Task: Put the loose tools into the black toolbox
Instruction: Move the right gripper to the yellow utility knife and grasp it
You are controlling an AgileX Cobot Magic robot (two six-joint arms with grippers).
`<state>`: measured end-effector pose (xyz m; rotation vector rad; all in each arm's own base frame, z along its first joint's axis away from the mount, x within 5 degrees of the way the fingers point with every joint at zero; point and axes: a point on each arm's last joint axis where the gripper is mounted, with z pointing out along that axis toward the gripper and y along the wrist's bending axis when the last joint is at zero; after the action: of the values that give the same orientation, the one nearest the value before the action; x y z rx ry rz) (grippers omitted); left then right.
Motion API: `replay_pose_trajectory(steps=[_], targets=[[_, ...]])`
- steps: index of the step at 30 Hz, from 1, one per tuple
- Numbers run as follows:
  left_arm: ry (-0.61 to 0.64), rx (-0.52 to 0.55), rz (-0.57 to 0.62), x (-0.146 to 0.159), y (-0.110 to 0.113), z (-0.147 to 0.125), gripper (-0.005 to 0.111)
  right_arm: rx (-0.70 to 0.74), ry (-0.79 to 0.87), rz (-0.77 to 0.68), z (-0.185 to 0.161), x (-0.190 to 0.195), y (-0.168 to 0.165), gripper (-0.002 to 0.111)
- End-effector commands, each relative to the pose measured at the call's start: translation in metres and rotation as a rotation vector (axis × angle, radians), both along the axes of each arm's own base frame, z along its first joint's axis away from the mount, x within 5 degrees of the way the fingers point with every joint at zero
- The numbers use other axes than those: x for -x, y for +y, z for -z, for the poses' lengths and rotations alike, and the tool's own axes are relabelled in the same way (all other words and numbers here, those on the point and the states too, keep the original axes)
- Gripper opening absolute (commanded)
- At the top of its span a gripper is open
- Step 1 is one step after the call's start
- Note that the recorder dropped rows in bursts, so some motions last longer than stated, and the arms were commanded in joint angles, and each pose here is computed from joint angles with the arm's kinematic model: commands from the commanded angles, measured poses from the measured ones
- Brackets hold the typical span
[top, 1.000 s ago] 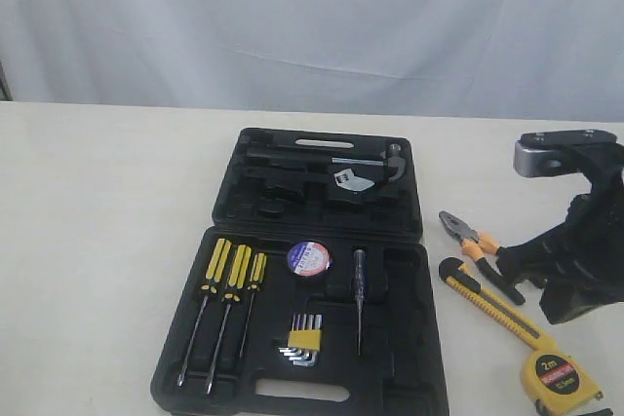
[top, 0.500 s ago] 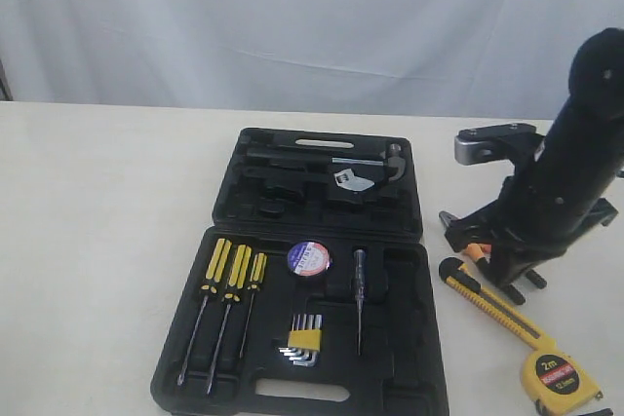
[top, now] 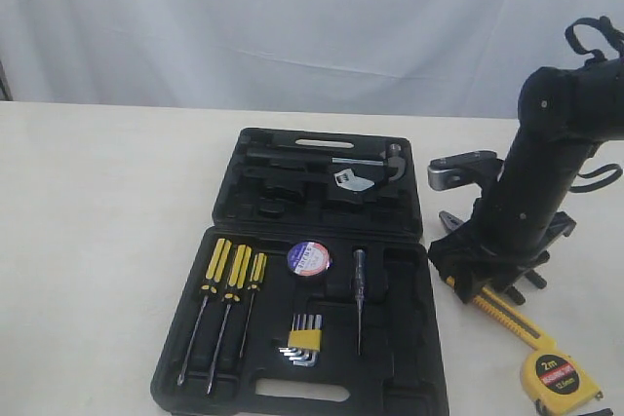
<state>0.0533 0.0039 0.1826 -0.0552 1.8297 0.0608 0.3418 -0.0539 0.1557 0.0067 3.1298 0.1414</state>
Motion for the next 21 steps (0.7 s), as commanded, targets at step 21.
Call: replay_pose_trajectory(steps=[21], targets=[[-0.005,0.005,0.003,0.0,0.0,0.0,0.0,0.054,-0.047,-0.063,0.035,-0.015,-0.009,0.053]])
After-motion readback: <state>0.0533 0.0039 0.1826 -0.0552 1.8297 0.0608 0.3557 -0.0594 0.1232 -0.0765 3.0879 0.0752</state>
